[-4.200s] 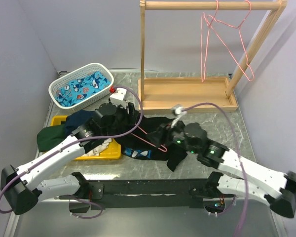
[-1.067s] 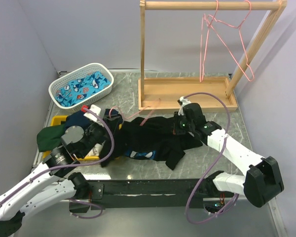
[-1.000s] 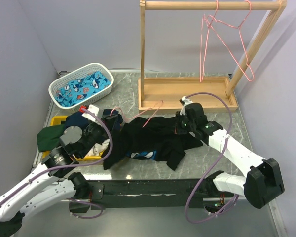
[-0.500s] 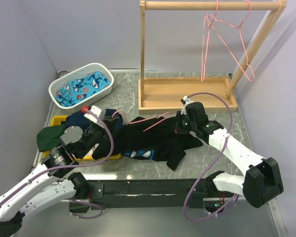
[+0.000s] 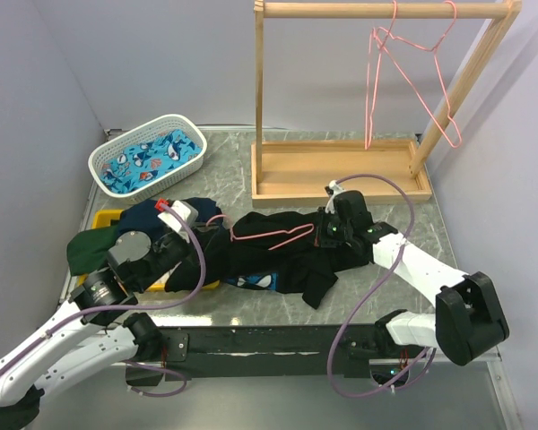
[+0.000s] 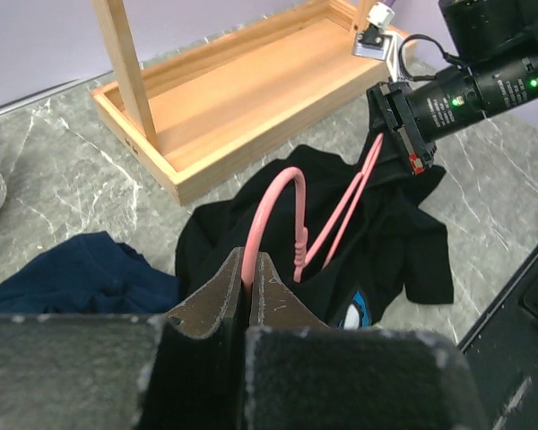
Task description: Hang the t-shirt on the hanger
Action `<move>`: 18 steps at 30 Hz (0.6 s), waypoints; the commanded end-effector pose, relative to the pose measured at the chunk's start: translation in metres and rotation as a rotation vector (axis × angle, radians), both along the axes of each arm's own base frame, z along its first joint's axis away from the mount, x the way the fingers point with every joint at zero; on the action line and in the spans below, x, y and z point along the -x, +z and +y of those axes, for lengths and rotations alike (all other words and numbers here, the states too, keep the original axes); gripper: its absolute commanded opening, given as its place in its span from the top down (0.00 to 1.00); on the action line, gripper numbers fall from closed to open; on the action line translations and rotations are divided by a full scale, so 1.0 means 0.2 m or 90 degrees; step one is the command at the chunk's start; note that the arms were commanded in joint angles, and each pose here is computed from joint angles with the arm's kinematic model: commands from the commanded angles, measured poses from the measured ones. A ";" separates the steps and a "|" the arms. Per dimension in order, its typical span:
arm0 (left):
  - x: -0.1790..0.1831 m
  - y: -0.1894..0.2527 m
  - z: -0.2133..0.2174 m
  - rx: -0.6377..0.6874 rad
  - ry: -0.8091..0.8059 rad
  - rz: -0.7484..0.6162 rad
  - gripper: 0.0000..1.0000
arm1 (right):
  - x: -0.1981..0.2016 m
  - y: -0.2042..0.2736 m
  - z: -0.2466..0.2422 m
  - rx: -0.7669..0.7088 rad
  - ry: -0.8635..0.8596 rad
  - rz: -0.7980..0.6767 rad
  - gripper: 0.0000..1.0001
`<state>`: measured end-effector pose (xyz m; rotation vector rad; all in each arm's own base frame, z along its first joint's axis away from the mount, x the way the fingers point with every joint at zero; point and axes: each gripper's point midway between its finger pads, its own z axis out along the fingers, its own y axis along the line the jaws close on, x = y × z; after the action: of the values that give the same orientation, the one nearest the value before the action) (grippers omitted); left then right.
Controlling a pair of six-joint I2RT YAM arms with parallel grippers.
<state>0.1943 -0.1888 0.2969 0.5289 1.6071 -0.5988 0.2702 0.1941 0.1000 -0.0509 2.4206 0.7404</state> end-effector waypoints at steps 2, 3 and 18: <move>0.04 0.08 0.01 0.007 -0.017 -0.014 0.99 | -0.03 0.10 -0.02 -0.030 -0.022 -0.064 0.80; 0.03 0.06 0.00 0.003 -0.019 -0.008 0.99 | -0.03 0.12 -0.02 -0.031 -0.024 -0.073 0.78; 0.04 0.04 -0.02 -0.015 -0.037 -0.001 0.99 | 0.08 0.42 -0.07 -0.045 -0.050 -0.188 0.58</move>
<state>0.1897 -0.1898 0.2894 0.5731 1.6412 -0.5994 0.2475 0.1780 0.1478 -0.0308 2.2154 0.7376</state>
